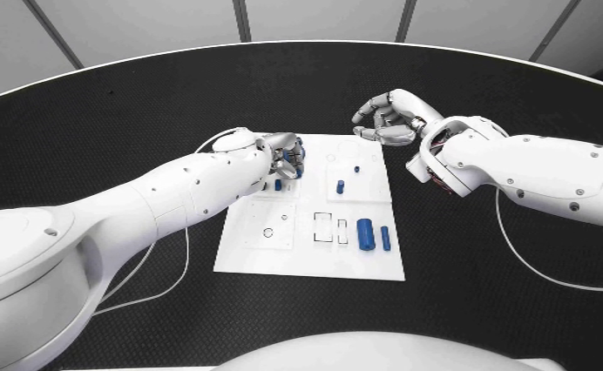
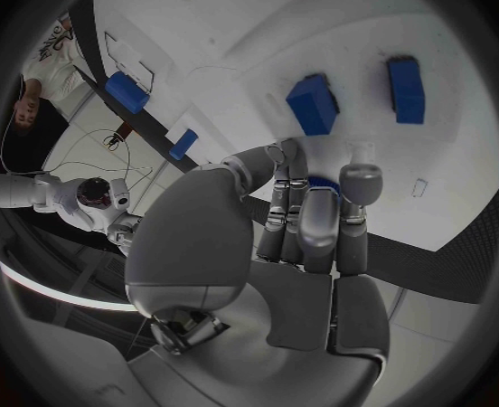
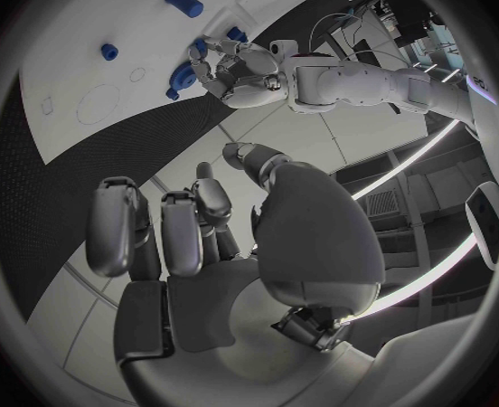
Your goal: Assemble the parts on the task board
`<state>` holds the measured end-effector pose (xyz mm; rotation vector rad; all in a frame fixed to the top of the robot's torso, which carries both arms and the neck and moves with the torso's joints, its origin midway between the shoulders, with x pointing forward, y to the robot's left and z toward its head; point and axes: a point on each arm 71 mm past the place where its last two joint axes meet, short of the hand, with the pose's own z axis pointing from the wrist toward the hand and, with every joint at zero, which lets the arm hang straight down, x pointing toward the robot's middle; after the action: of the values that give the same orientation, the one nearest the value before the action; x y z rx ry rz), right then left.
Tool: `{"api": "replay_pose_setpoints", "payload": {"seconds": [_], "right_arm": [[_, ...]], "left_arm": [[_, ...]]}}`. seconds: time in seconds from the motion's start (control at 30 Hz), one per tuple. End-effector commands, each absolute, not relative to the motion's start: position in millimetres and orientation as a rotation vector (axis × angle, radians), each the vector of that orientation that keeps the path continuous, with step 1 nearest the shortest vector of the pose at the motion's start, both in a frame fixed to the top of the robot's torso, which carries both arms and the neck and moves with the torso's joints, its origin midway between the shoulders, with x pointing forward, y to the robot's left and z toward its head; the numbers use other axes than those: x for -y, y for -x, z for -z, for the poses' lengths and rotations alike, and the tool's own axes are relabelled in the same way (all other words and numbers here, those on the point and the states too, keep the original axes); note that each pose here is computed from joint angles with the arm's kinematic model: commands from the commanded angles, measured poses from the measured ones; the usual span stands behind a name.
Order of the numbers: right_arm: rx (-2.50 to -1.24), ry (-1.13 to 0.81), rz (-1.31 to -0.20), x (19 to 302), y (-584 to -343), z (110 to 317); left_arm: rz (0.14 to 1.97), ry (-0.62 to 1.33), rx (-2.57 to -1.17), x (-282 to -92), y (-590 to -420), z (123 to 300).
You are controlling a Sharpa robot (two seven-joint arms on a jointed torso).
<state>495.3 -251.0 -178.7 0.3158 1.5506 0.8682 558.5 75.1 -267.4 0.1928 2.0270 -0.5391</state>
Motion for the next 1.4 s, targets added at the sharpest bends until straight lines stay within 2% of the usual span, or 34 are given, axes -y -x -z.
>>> {"api": "replay_pose_setpoints", "payload": {"seconds": [0.03,0.77,1.4], "right_arm": [[-1.551,-0.316,-0.868,251,-495,179],[-1.550,-0.316,-0.864,253,-496,179],[-1.549,-0.316,-0.861,254,-497,179]], "left_arm": [[0.539,-0.190,-2.022,-75.5,-558.7,267.1],[0.553,-0.172,-1.969,-84.0,-557.9,261.4],[0.543,-0.168,-1.981,-88.2,-558.6,260.2]]}}
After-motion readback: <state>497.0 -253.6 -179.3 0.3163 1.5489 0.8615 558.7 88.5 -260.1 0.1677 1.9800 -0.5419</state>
